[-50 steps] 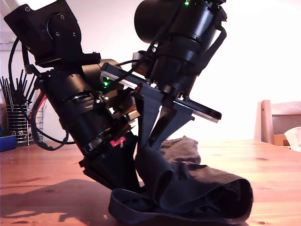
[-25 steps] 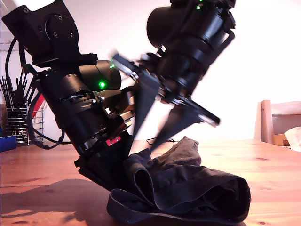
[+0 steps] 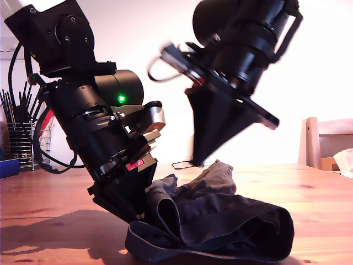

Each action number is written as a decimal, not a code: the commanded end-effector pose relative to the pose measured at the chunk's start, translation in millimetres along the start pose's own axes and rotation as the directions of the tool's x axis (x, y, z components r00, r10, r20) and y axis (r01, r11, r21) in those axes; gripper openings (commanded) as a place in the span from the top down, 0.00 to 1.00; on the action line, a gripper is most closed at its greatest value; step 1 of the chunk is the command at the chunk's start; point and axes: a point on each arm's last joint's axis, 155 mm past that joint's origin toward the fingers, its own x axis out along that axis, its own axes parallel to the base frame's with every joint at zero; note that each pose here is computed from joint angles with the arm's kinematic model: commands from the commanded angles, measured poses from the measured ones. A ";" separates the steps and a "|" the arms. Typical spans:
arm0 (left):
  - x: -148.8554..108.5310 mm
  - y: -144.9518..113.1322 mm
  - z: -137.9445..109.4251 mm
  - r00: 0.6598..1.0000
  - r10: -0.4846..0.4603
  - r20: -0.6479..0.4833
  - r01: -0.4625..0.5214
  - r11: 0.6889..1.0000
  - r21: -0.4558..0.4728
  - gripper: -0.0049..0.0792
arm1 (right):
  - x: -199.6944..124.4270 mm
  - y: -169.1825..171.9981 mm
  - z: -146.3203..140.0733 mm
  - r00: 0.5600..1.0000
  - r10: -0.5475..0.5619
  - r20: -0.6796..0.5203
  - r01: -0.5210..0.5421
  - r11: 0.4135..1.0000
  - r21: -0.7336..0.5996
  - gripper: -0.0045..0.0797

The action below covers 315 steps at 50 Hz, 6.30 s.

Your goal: Fold the underwear in front of you. After folding it, place it to the right side.

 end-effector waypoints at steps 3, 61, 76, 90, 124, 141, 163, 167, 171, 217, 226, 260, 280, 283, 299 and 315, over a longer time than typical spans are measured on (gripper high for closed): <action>9.7 11.3 -21.5 0.998 0.013 -0.064 -0.016 0.999 -0.045 0.97 | -1.1 -7.7 7.1 0.999 -0.048 0.024 0.049 0.998 -0.038 0.96; -63.2 49.5 0.6 0.977 0.207 0.058 -0.203 0.977 -0.062 0.97 | 63.8 -44.0 -28.3 0.998 -0.005 0.067 -0.001 0.996 0.090 0.96; -99.1 22.9 27.5 0.968 0.133 0.212 -0.113 0.988 -0.106 0.97 | 64.8 -32.5 -18.6 0.994 0.024 0.105 -0.032 0.996 0.079 0.96; -84.5 -7.4 37.3 0.974 0.007 0.228 0.024 0.991 -0.134 0.97 | 61.7 -27.0 3.1 0.981 0.042 0.190 -0.061 0.993 0.099 0.96; -26.2 -30.4 21.6 0.988 -0.115 0.101 0.136 0.966 -0.221 0.97 | 11.7 -84.3 77.8 0.896 -0.040 0.443 -0.008 0.994 0.104 0.96; -10.8 -41.0 17.7 0.987 -0.147 0.071 0.160 0.954 -0.255 0.97 | 16.3 -100.6 82.7 0.888 -0.071 0.454 0.052 0.997 0.054 0.96; -2.9 -29.2 -30.6 0.993 -0.041 -0.110 0.013 0.969 -0.245 0.97 | 46.9 -113.9 91.8 0.897 -0.076 0.435 0.083 0.997 0.002 0.96; -4.4 -14.3 -35.2 0.991 0.029 -0.129 -0.060 0.968 -0.244 0.97 | 46.8 -114.2 91.8 0.898 -0.078 0.434 0.085 0.996 0.003 0.96; -6.8 -1.0 -34.9 0.989 0.080 -0.127 -0.110 0.962 -0.248 0.97 | 47.6 -116.1 89.8 0.900 -0.088 0.426 0.093 0.996 0.009 0.96; -42.3 89.1 -53.9 0.923 0.342 -0.175 -0.335 0.940 0.069 0.97 | 50.3 -177.7 22.5 0.855 -0.494 0.157 0.391 0.813 0.432 0.96; -42.2 89.3 -52.8 0.924 0.343 -0.171 -0.321 0.936 0.143 0.97 | 45.6 -164.0 58.2 0.830 -0.474 0.293 0.316 0.833 0.454 0.96; -97.8 43.6 -8.2 0.987 0.160 -0.021 -0.161 0.982 -0.094 0.97 | 30.4 -95.3 94.3 0.935 -0.186 0.303 0.096 0.952 0.290 0.96; -77.7 27.1 43.6 0.985 0.071 0.160 -0.051 0.991 -0.124 0.97 | 6.1 -90.3 116.3 0.931 -0.137 0.339 0.096 0.986 0.137 0.96; -66.2 29.6 43.4 0.987 0.067 0.149 -0.048 0.991 -0.127 0.97 | 2.3 -92.5 114.6 0.937 -0.127 0.325 0.095 0.989 0.112 0.96; -19.0 27.3 39.0 0.996 0.033 0.089 -0.017 0.985 -0.170 0.97 | -10.5 -122.9 112.0 0.935 -0.156 0.318 0.122 0.985 0.125 0.96; 8.9 10.1 -26.2 0.982 -0.004 -0.187 -0.040 0.972 -0.231 0.97 | -32.3 -139.8 126.2 0.914 -0.179 0.363 0.140 0.981 0.131 0.96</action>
